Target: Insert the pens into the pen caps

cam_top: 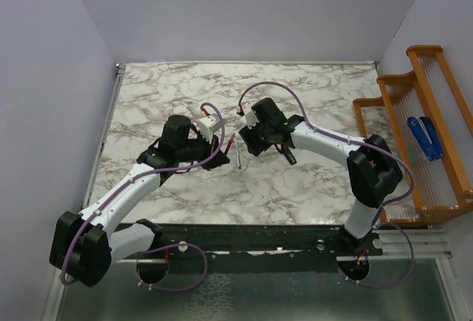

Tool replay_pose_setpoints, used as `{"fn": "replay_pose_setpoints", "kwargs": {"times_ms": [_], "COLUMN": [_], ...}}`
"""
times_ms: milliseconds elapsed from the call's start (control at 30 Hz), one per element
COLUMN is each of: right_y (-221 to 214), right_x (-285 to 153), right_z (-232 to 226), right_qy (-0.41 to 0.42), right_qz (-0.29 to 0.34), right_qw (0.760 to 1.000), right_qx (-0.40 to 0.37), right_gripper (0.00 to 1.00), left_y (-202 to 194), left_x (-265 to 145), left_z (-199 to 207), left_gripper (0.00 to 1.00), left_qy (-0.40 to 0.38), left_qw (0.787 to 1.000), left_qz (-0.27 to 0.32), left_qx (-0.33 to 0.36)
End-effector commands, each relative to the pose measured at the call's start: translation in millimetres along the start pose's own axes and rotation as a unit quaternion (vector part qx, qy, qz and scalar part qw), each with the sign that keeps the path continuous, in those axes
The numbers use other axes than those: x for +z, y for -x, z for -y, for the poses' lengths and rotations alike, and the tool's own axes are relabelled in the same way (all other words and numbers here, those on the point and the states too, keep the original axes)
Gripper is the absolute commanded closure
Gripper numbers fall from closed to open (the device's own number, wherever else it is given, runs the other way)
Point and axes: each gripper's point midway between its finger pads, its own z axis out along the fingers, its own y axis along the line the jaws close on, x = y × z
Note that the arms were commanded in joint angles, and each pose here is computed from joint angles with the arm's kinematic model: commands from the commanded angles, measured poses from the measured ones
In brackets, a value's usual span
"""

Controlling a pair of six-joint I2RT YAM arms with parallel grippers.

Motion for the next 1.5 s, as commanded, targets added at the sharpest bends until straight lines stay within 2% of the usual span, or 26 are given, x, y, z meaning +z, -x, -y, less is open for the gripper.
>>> {"fn": "replay_pose_setpoints", "kwargs": {"times_ms": [0, 167, 667, 967, 1300, 1367, 1467], "right_y": [4, 2, 22, 11, -4, -6, -10], "right_x": [6, 16, 46, 61, 71, 73, 75], "right_z": [-15, -12, -17, -18, -21, -21, -21], "right_qy": [0.026, 0.017, 0.037, 0.041, 0.051, 0.051, 0.051], "right_qz": [0.006, 0.001, 0.014, -0.007, -0.026, -0.029, -0.035], "right_qw": [1.000, 1.000, 0.999, 0.999, 0.998, 0.998, 0.998], "right_qx": [-0.011, -0.007, -0.015, -0.018, -0.015, -0.014, -0.014], "right_gripper": [0.45, 0.50, 0.52, 0.57, 0.56, 0.59, 0.69], "left_y": [9, 9, 11, 11, 11, 12, 11], "left_x": [-1, -1, 0, -1, 0, 0, 0], "left_z": [5, 4, 5, 2, 1, 0, 0], "left_gripper": [1.00, 1.00, 1.00, 1.00, 1.00, 1.00, 1.00], "left_qy": [-0.013, -0.009, -0.026, -0.025, -0.024, -0.024, -0.023], "left_qw": [1.000, 1.000, 1.000, 1.000, 1.000, 1.000, 1.000], "left_qz": [0.006, 0.007, 0.014, 0.014, 0.014, 0.013, 0.013], "left_qx": [0.010, 0.009, -0.003, -0.008, -0.010, -0.010, -0.010]}}
